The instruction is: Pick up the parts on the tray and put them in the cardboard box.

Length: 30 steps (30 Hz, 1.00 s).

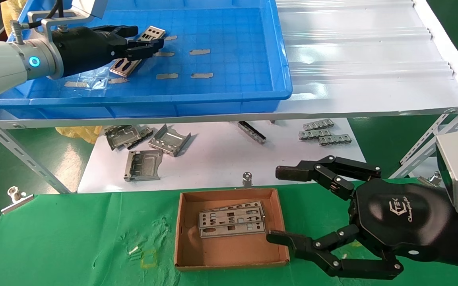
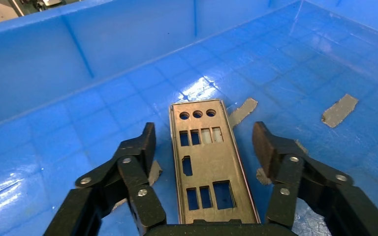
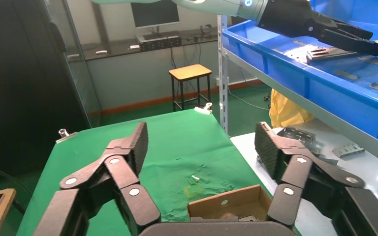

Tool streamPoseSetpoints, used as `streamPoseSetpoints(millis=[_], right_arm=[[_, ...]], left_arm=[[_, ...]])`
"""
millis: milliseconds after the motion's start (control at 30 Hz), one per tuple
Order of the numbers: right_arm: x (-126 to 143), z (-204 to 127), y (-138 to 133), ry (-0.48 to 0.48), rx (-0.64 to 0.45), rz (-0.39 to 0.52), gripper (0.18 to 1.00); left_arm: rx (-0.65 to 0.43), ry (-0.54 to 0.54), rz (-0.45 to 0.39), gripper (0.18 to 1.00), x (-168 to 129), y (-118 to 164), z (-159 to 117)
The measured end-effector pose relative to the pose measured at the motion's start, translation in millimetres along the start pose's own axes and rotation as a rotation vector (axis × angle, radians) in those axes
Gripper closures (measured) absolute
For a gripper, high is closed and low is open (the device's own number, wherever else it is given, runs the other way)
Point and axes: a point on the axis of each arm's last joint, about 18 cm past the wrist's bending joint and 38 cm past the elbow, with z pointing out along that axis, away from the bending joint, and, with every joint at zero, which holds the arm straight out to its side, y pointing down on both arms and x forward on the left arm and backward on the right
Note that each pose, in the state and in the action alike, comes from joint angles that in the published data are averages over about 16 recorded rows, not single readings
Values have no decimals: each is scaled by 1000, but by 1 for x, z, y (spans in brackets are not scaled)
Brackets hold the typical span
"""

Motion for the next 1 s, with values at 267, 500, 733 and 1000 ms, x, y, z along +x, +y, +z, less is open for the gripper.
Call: streamPoseSetpoints(millis=[267,500,733,1000], right_arm=[[0,0,0,0,0,0,327],[0,0,0,0,0,0,235],[0,0,0,0,0,0,191],[0,0,0,0,0,0,178]], left_arm=[[-1,-1,18,548,0,1,0],[5,-7,38,673,-1,0,0],[20,-13,56,722,-3,-4,-1],[48,-5,61,725,-5,-12,-5]])
